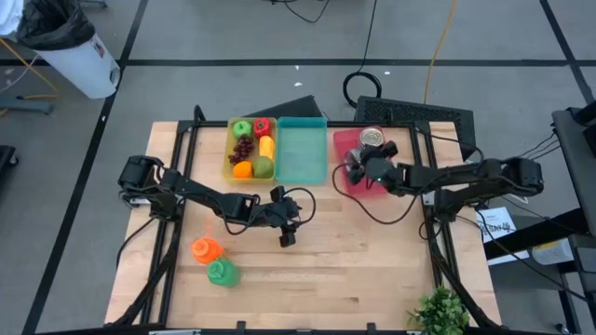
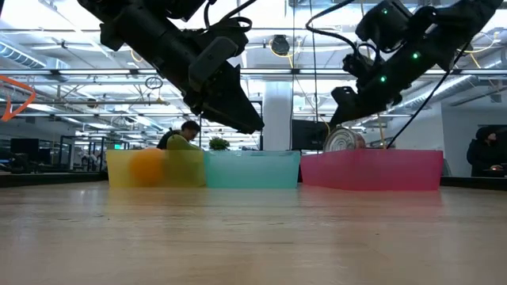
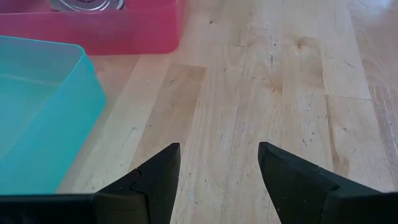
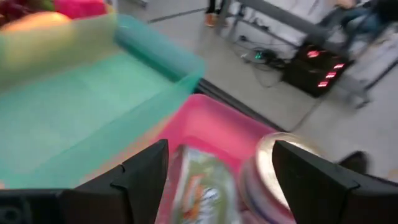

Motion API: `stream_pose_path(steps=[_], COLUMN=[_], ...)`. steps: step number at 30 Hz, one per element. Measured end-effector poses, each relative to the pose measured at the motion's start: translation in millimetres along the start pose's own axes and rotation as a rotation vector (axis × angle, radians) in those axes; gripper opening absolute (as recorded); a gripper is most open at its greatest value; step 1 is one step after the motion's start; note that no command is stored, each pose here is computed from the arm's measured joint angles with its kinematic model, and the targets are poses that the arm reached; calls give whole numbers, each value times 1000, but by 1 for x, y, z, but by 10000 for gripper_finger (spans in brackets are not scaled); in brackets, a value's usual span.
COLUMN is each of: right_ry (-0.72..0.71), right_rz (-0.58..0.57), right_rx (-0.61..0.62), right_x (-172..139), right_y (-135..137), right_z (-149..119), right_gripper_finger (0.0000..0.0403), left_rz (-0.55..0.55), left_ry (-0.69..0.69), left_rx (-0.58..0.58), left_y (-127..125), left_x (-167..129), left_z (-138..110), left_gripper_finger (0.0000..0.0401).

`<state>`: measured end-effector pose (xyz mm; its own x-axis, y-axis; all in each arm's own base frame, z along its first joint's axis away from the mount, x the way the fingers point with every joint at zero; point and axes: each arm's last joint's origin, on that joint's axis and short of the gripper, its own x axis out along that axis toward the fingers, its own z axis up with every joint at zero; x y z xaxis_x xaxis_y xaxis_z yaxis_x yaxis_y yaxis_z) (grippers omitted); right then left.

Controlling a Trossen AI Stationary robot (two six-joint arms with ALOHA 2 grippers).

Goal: Pick & Place Food Item
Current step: Put the green tuna can into the red bin

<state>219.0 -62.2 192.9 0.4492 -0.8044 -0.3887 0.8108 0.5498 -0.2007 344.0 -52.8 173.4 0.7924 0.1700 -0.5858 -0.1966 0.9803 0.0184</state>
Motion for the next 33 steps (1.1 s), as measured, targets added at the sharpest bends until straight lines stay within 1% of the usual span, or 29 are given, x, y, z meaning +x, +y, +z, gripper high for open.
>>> stream_pose_path(steps=[2,6,16,20,25,33], right_ry=[8,49,123,136,137,196], right_rz=[-47,-92,-155,-202,-217,-281], right_rx=[-28,-56,-15,-27,-36,-16], right_x=[-1,-2,0,-2,-7,-15], right_y=[-1,-3,-11,-16,-22,-40], right_z=[0,-6,-14,-17,-16,-19], right_gripper_finger=[269,269,269,269,269,269], left_rz=[0,-2,-2,-1,1,3], left_ry=[0,0,3,7,14,23], left_rx=[0,0,-4,-4,-5,-18], left_y=[0,-1,-1,0,0,0], left_x=[0,0,0,0,0,0], left_z=[0,0,0,-1,-2,-2], left_gripper_finger=[228,228,228,228,228,228])
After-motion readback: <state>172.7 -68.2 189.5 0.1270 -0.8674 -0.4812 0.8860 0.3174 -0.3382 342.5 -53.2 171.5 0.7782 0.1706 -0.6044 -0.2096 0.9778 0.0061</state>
